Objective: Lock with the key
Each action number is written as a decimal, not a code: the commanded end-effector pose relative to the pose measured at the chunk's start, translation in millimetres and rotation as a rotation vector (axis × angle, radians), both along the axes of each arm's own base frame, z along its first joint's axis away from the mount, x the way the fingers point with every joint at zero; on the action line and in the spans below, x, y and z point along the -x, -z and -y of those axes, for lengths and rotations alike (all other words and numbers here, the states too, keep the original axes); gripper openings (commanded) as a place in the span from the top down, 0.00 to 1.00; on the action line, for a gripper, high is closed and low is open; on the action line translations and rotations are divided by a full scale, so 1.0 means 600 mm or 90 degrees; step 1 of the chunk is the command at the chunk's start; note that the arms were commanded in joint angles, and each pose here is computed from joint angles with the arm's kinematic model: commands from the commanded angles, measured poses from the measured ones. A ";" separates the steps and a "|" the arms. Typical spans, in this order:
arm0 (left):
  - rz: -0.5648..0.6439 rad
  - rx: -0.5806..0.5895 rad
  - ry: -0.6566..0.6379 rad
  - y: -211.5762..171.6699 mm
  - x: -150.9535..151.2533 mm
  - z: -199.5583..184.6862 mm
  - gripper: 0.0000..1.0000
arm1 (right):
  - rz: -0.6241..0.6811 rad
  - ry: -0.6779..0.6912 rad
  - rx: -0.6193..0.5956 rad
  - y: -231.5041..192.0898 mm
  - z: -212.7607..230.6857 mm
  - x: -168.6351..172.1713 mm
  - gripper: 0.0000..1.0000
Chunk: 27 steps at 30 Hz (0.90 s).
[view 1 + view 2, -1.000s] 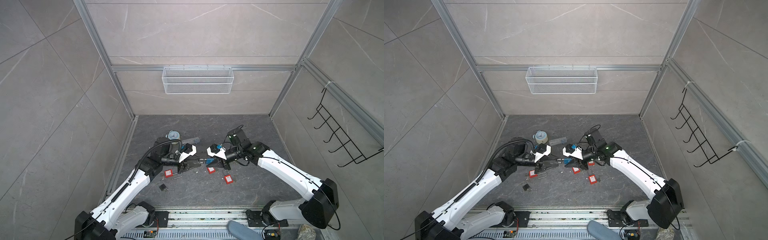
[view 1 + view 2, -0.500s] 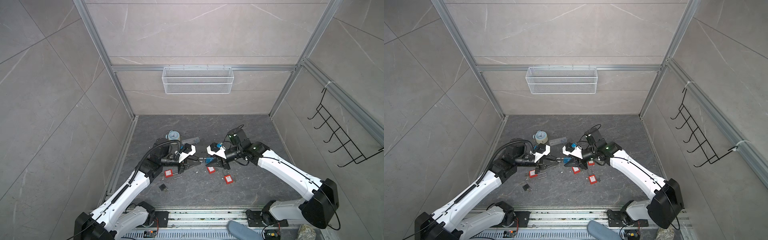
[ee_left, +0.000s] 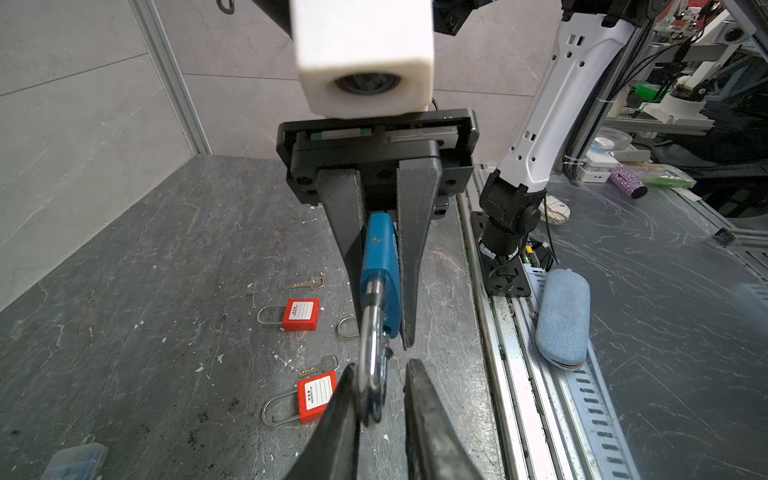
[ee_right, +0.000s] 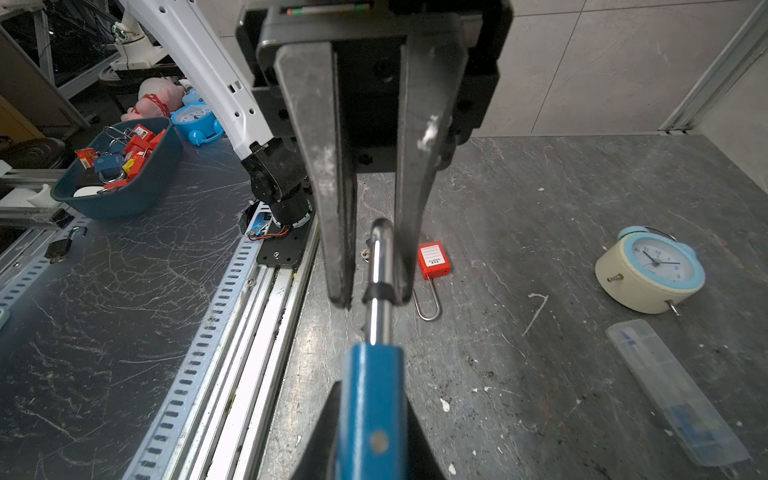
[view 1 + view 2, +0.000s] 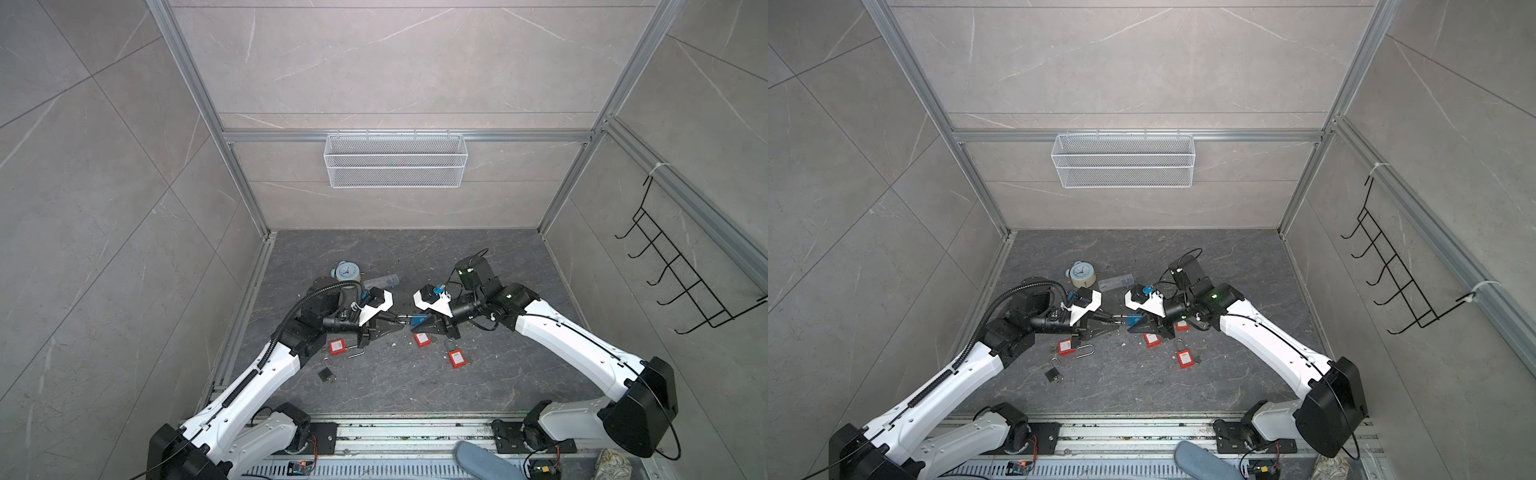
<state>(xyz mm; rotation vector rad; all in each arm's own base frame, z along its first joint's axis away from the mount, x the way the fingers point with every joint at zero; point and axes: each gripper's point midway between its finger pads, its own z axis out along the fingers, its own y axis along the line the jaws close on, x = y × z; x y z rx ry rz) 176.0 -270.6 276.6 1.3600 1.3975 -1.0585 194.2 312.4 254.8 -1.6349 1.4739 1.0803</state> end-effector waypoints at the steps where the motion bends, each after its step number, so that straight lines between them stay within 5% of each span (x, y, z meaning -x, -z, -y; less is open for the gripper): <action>1: 0.034 0.025 0.005 -0.035 0.001 0.005 0.79 | -0.017 -0.018 -0.019 -0.008 -0.003 0.012 1.00; 8: 0.048 0.025 -0.013 -0.043 -0.001 0.002 0.79 | -0.015 -0.032 -0.016 -0.004 -0.002 0.017 1.00; 16: 0.062 0.017 -0.054 -0.045 -0.011 -0.007 0.68 | -0.021 -0.033 -0.011 0.003 -0.001 0.017 1.00; 27: 0.049 0.027 -0.036 -0.049 -0.007 -0.001 0.77 | -0.019 -0.033 -0.008 0.007 -0.002 0.015 1.00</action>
